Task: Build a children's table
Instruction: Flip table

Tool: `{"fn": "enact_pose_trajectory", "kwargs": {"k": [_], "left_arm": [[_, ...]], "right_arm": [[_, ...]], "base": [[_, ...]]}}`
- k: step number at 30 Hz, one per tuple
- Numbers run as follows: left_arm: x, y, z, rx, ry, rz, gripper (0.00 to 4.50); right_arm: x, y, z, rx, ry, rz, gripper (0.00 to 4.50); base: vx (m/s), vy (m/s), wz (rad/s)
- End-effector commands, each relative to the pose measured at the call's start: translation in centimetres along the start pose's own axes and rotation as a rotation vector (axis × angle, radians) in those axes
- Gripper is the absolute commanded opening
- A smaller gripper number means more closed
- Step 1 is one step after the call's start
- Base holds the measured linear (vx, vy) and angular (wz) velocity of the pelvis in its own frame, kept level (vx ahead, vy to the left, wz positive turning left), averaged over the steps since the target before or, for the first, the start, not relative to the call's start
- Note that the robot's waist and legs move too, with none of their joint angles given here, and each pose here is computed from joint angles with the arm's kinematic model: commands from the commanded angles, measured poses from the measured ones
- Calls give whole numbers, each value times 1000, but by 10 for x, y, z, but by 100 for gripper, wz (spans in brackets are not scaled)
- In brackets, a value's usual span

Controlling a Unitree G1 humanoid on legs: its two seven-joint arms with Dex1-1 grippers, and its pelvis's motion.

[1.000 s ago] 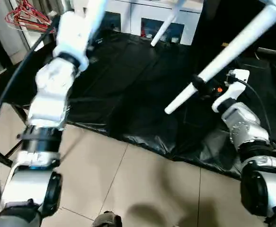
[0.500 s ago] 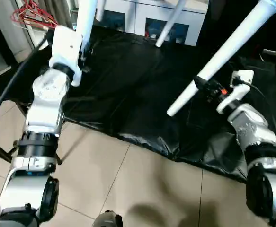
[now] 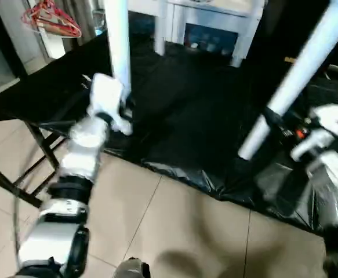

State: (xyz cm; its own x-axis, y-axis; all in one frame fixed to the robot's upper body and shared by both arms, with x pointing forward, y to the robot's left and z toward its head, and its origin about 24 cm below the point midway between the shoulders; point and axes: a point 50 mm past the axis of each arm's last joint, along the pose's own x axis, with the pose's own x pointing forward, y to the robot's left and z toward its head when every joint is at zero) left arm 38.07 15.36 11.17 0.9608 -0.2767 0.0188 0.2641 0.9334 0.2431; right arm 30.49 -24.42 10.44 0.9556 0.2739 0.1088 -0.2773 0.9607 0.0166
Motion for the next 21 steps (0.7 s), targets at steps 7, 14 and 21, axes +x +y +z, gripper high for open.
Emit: {"fn": "enact_pose_trajectory", "kwargs": {"k": [7, 14, 21], "left_arm": [[19, -46, -3, 166, 62, -203, 159], [23, -34, -8, 204, 106, -167, 159], [22, -29, -12, 212, 109, -142, 159]], "right_arm": [[-13, 34, 8, -43, -3, -44, 151], [-24, 53, -3, 15, 38, -130, 150], [-21, 61, -8, -17, 85, -140, 150]], "base": [[0, 0, 0], [0, 0, 0], [0, 0, 0]]}}
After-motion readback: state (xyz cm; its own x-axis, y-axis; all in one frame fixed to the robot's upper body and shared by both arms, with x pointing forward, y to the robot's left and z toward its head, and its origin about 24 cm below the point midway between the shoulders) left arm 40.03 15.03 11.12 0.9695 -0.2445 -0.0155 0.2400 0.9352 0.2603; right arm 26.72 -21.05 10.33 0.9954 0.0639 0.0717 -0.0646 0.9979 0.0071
